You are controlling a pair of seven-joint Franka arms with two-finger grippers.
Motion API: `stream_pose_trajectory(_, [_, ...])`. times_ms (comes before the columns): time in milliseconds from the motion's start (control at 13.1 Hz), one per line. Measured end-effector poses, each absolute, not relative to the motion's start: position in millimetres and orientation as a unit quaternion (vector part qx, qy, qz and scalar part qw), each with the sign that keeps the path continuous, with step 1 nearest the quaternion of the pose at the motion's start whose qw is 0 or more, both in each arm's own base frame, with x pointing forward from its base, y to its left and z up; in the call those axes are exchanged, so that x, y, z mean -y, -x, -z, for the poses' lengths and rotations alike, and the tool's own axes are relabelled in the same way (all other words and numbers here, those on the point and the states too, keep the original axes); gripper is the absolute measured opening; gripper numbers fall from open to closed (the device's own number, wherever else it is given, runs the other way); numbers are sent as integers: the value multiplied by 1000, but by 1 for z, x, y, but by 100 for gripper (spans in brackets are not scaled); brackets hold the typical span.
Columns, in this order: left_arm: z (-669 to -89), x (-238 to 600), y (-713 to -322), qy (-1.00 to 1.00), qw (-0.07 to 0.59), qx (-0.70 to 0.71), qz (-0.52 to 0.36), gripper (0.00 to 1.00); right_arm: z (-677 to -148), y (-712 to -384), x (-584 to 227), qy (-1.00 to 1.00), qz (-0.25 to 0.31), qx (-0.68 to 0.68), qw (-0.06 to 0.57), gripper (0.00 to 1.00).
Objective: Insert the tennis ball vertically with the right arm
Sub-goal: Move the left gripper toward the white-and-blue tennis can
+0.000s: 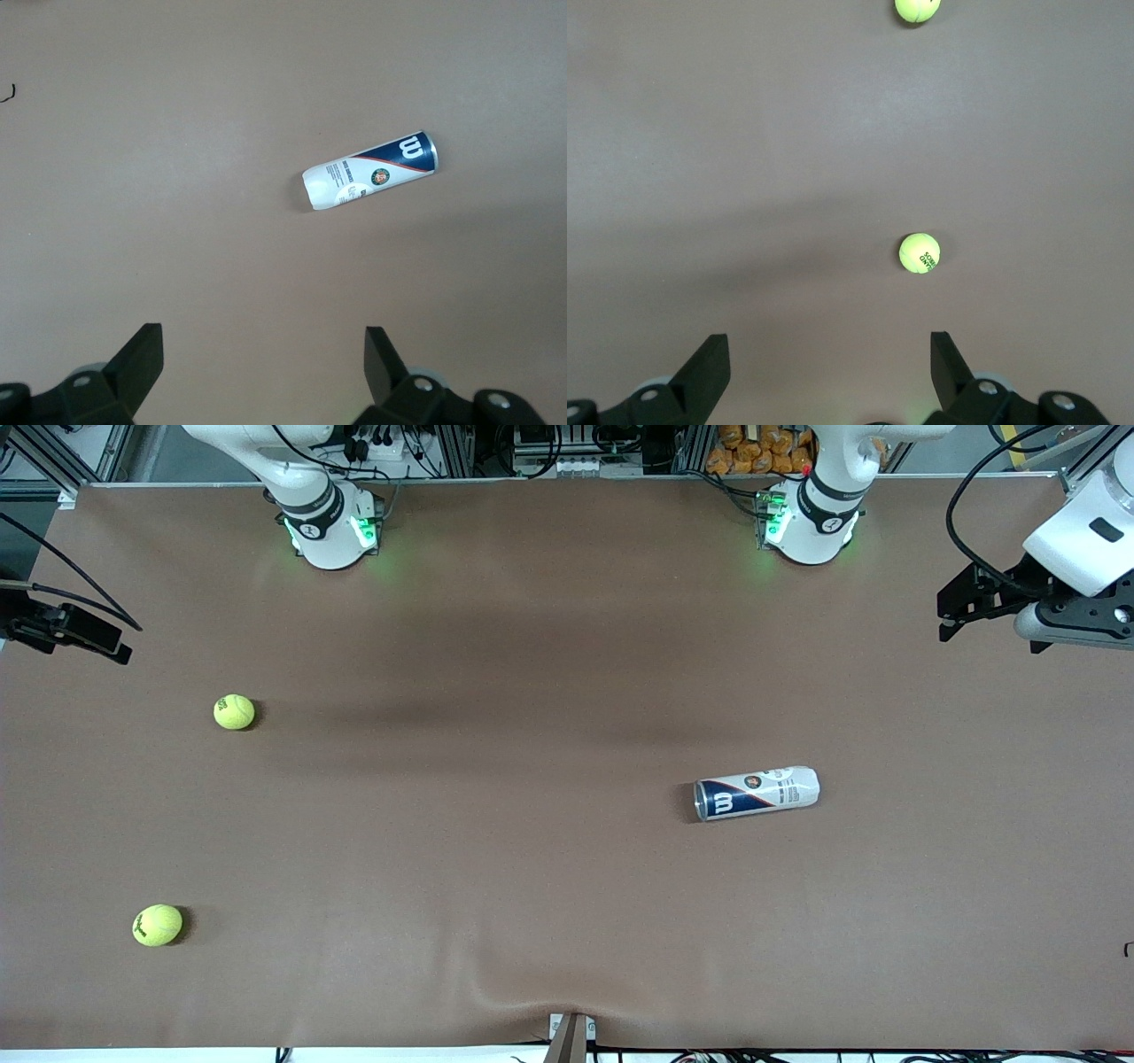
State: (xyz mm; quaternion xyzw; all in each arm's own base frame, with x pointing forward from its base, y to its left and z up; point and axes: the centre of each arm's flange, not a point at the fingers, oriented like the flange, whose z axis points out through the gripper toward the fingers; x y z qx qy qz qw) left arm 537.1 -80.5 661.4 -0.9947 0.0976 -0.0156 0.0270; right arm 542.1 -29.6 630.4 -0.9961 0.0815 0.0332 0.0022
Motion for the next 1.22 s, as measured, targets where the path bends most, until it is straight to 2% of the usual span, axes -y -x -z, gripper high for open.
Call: stream_pose_trajectory(1223, [-650, 76, -544, 995, 28, -94, 5, 100, -628, -543, 32, 996, -35, -83, 2, 100])
